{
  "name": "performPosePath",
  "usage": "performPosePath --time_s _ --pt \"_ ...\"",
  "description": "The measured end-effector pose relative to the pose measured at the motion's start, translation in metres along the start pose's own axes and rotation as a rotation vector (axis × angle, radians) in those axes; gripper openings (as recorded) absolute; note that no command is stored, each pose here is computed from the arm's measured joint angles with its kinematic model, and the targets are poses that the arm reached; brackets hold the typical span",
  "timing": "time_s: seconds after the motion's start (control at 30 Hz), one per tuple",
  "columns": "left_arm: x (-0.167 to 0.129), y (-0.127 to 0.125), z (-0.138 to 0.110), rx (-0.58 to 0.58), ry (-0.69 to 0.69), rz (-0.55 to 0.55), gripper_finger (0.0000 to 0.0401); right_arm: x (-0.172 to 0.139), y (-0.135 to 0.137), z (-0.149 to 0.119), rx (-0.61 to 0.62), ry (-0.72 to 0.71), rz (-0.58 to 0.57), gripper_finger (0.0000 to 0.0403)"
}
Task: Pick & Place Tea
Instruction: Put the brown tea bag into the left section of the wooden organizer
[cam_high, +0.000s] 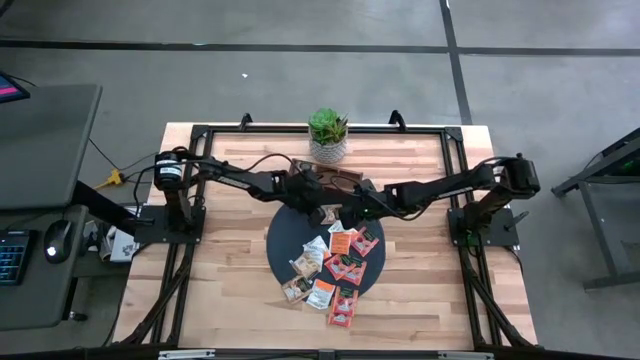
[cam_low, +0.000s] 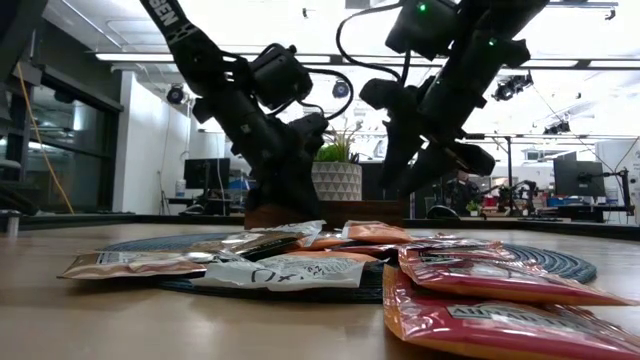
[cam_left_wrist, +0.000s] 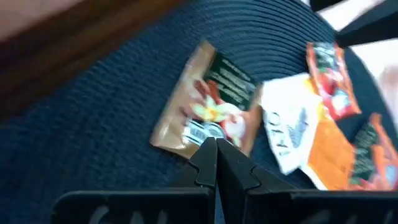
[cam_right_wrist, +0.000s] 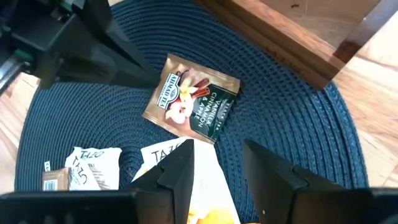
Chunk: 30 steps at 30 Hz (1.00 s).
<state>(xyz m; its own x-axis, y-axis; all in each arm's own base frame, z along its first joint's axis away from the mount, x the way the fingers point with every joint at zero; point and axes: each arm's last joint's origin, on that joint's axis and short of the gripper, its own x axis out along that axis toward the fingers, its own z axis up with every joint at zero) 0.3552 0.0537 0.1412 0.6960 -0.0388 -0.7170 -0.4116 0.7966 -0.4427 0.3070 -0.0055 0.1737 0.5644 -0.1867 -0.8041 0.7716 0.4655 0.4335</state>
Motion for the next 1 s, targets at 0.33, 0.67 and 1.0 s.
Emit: performPosePath --time_s 0.33,0.67,1.0 --pt "0.0 0.001 0.001 0.026 -0.019 0.022 0.0 0.001 0.0 0.0 0.049 0.003 0.002 0.0133" --pt "0.0 0.001 0.0 0.064 -0.009 0.029 0.0 0.013 -0.001 -0.004 0.112 0.023 -0.013 0.0133" --pt "0.013 0.005 -0.006 0.062 0.025 0.011 0.0 0.027 -0.005 -0.005 0.206 0.047 -0.036 0.0157"
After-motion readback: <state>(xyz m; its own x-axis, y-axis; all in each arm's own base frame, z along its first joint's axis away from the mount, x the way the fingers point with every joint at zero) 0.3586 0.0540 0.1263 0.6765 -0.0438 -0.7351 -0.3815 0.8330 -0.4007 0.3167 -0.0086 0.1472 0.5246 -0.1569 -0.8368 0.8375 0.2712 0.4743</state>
